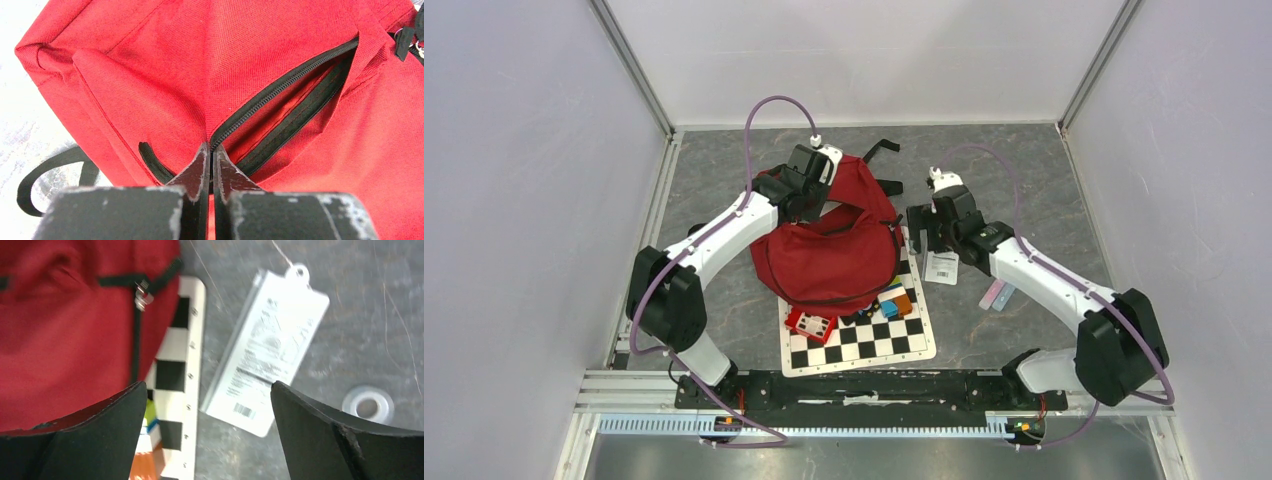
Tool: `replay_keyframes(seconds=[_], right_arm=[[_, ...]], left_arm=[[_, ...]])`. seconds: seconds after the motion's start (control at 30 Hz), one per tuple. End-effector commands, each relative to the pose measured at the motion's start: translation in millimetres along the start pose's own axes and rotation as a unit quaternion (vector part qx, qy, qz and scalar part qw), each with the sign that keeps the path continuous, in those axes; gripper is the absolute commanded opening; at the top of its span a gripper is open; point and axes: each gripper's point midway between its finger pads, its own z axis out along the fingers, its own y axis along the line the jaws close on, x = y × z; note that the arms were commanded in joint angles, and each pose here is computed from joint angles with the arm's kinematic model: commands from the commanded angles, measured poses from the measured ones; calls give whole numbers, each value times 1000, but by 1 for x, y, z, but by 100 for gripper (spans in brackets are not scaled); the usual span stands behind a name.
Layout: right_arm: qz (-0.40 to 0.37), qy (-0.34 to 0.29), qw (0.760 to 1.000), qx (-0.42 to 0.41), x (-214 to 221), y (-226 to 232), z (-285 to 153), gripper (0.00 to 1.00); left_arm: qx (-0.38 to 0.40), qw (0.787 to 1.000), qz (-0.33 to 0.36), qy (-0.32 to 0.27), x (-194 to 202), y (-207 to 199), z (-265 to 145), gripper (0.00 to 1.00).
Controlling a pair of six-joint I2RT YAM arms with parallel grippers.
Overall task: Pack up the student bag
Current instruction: Pick up the stationery from the center of the board.
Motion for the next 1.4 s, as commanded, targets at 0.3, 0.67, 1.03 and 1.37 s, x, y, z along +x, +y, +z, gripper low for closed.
replay_keyframes(seconds=[0.3,0.67,1.03,1.37], right_arm=[[38,150,979,131,98,-56,19,98],[88,163,976,113,121,-45,34,98],[121,166,971,122,139,-54,39,90],[116,155,971,139,142,-66,29,56]], left_arm=[[13,999,-38,-33,-17,-3,-21,2],[11,999,-36,-33,-17,-2,-23,2],[13,999,-36,-35,-18,-2,-24,2],[16,999,-35,-35,-18,-4,-24,2]])
